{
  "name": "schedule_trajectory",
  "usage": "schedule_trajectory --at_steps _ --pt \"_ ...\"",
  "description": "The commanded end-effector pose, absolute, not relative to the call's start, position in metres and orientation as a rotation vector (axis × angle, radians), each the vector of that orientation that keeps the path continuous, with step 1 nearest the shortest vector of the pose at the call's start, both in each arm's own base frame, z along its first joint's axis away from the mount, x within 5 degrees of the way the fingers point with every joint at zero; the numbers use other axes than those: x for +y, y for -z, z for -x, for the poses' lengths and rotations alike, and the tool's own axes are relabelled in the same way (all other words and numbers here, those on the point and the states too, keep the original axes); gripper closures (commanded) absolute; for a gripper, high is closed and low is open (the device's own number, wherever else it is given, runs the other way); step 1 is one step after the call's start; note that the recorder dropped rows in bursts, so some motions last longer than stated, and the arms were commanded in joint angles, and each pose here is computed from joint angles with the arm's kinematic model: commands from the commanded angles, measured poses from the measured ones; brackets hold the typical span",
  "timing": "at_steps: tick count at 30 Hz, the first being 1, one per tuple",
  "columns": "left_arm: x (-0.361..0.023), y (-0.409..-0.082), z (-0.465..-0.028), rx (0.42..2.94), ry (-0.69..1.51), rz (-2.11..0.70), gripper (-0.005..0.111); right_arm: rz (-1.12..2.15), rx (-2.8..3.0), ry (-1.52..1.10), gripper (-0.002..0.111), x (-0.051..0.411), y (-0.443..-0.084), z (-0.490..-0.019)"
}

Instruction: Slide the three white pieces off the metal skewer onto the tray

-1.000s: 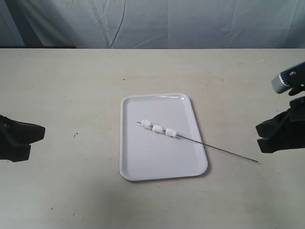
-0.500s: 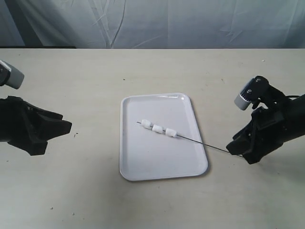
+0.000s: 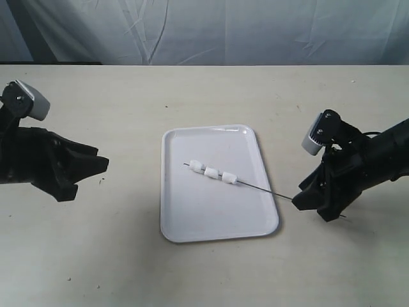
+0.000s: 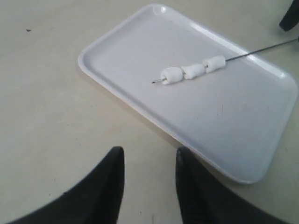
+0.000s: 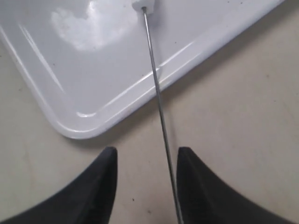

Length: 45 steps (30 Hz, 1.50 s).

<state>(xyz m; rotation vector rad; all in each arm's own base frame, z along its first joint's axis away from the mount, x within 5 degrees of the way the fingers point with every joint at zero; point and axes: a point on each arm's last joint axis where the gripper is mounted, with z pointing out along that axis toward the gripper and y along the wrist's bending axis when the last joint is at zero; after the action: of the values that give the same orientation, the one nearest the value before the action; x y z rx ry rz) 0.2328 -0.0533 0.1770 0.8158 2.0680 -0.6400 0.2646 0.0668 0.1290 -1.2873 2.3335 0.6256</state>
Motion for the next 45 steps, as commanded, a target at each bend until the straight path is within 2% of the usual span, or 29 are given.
schedule_trajectory --at_steps 1,11,15,20,25,31,35,38,45 --pt "-0.055 -0.182 -0.238 2.034 0.657 -0.744 0.07 1.303 2.323 -0.625 0.068 0.067 -0.121 -0.268" --pt "-0.055 -0.182 -0.238 2.034 0.657 -0.744 0.07 1.473 2.296 -0.456 0.069 0.082 -0.093 -0.271" --pt "-0.055 -0.182 -0.238 2.033 0.659 -0.744 0.07 1.534 2.295 -0.424 0.083 0.094 -0.083 -0.269" --pt "-0.055 -0.182 -0.238 2.033 0.659 -0.744 0.07 1.54 2.319 -0.382 0.109 0.102 -0.076 -0.268" --pt "-0.058 -0.186 -0.238 2.006 0.732 -0.696 0.07 1.418 2.392 -0.349 0.109 0.102 -0.078 -0.27" --pt "-0.059 -0.189 -0.238 2.081 0.896 -0.448 0.07 1.252 2.367 -0.274 0.109 0.1 -0.11 -0.276" --pt "-0.059 -0.189 -0.238 2.187 1.075 -0.121 0.07 1.05 2.368 -0.306 0.109 0.101 -0.138 -0.276" --pt "-0.061 -0.191 -0.237 2.236 1.251 0.163 0.07 0.92 2.386 -0.43 0.109 0.105 -0.156 -0.271" --pt "-0.073 -0.206 -0.228 2.174 1.637 0.252 0.07 0.788 2.399 -0.635 0.109 0.112 -0.184 -0.256"
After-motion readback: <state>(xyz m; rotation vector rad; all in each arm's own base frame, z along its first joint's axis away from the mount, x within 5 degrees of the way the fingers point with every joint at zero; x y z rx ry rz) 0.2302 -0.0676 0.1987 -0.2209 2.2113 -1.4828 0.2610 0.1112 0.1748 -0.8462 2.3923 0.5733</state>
